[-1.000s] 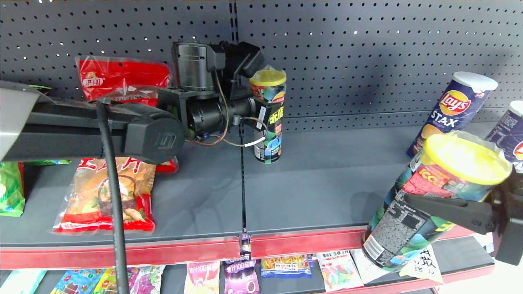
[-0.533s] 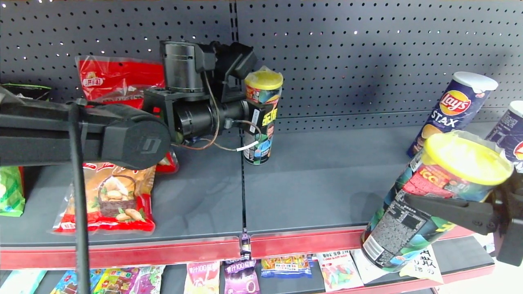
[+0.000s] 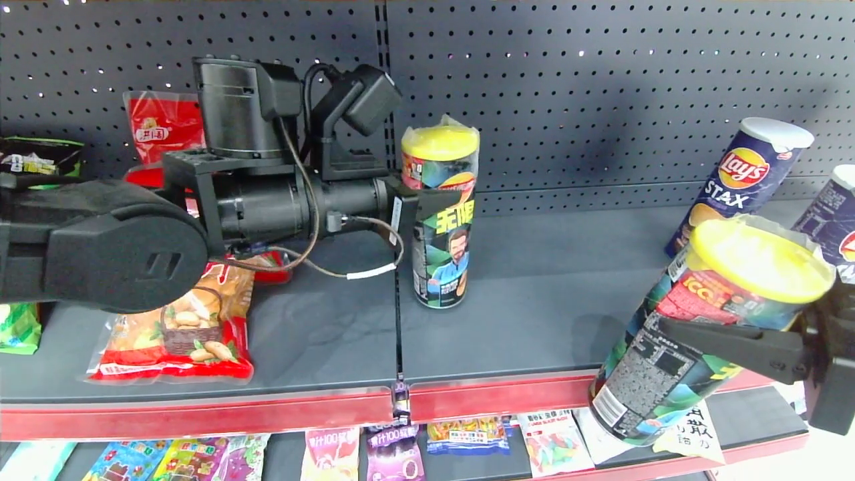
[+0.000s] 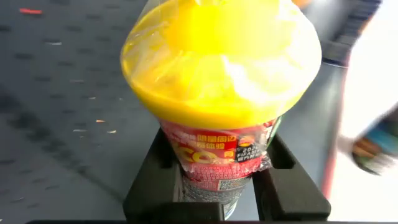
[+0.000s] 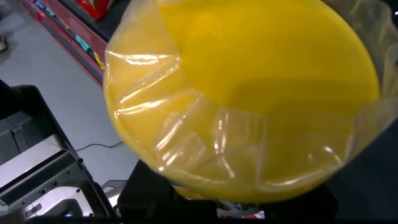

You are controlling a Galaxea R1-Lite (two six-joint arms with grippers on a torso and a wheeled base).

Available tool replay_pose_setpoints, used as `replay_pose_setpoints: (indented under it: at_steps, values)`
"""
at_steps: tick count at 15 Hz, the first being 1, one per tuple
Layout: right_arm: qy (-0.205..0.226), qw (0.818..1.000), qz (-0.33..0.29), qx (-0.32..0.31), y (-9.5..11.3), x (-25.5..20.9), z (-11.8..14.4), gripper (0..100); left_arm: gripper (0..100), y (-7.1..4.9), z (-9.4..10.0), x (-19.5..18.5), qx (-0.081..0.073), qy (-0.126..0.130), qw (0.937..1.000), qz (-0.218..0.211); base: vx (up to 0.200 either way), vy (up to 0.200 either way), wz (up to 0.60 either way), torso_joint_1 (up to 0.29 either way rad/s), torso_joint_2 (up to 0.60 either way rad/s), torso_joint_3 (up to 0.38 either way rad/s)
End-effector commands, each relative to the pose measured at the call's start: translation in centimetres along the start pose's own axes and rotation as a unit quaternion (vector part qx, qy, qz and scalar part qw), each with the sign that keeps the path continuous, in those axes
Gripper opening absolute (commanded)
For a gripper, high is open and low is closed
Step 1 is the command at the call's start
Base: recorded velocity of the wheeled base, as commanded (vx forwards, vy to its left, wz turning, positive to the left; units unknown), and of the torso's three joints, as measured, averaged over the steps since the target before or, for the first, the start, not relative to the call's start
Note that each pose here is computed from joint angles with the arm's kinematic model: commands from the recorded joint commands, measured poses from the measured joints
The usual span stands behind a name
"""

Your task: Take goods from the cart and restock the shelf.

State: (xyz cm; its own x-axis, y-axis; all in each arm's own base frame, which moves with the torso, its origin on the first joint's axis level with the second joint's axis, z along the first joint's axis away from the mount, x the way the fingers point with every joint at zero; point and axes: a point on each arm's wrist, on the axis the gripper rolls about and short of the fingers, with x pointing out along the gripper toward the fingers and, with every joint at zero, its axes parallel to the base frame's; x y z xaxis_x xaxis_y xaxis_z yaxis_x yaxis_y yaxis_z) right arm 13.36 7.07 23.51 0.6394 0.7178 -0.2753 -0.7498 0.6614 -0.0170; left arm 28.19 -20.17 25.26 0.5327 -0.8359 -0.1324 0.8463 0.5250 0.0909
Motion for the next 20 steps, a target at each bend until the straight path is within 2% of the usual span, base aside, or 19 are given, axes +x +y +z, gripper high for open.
replay_pose_setpoints:
  at_steps: [1, 6, 9, 10, 12, 16, 20]
  values:
    - [0.001, 1.0, 0.0, 0.0, 0.0, 0.1, 0.0, 0, 0, -0.7, 0.3, -1.5, 0.002, -0.006, 0.9997, -0.023, 0.0, 0.0, 0.0, 0.0, 0.0, 0.0]
    - [0.002, 1.0, 0.001, 0.001, -0.1, 0.2, 0.0, 0, 0, -2.1, -0.4, -1.6, 0.003, -0.001, 0.9959, -0.091, 0.0, 0.0, 0.0, 0.0, 0.0, 0.0]
    - [0.002, 1.0, 0.001, 0.001, -0.1, 0.2, 0.0, 0, 0, -2.6, -1.0, -1.8, -0.002, 0.006, 0.9941, -0.108, 0.0, 0.0, 0.0, 0.0, 0.0, 0.0]
    - [0.002, 1.0, 0.001, 0.001, 0.0, 0.1, 0.0, 0, 0, -2.6, -1.3, -2.0, -0.002, 0.01, 0.9938, -0.111, 0.0, 0.0, 0.0, 0.0, 0.0, 0.0]
    - [0.002, 1.0, 0.001, 0.001, 0.0, 0.1, 0.0, 0, 0, -2.7, -2.0, -2.2, 0.008, 0.017, 0.9935, -0.112, 0.0, 0.0, 0.0, 0.0, 0.0, 0.0]
    - [0.004, 1.0, 0.001, 0.002, -0.1, 0.2, -0.1, 0, 0, -2.3, -2.0, -2.3, 0.01, 0.016, 0.994, -0.108, 0.0, 0.0, 0.0, 0.0, 0.0, 0.0]
    - [0.003, 1.0, 0.001, 0.001, -0.1, 0.2, -0.1, 0, 0, -2.6, -2.2, -2.7, 0.008, 0.016, 0.9917, -0.127, 0.0, 0.0, 0.0, 0.0, 0.0, 0.0]
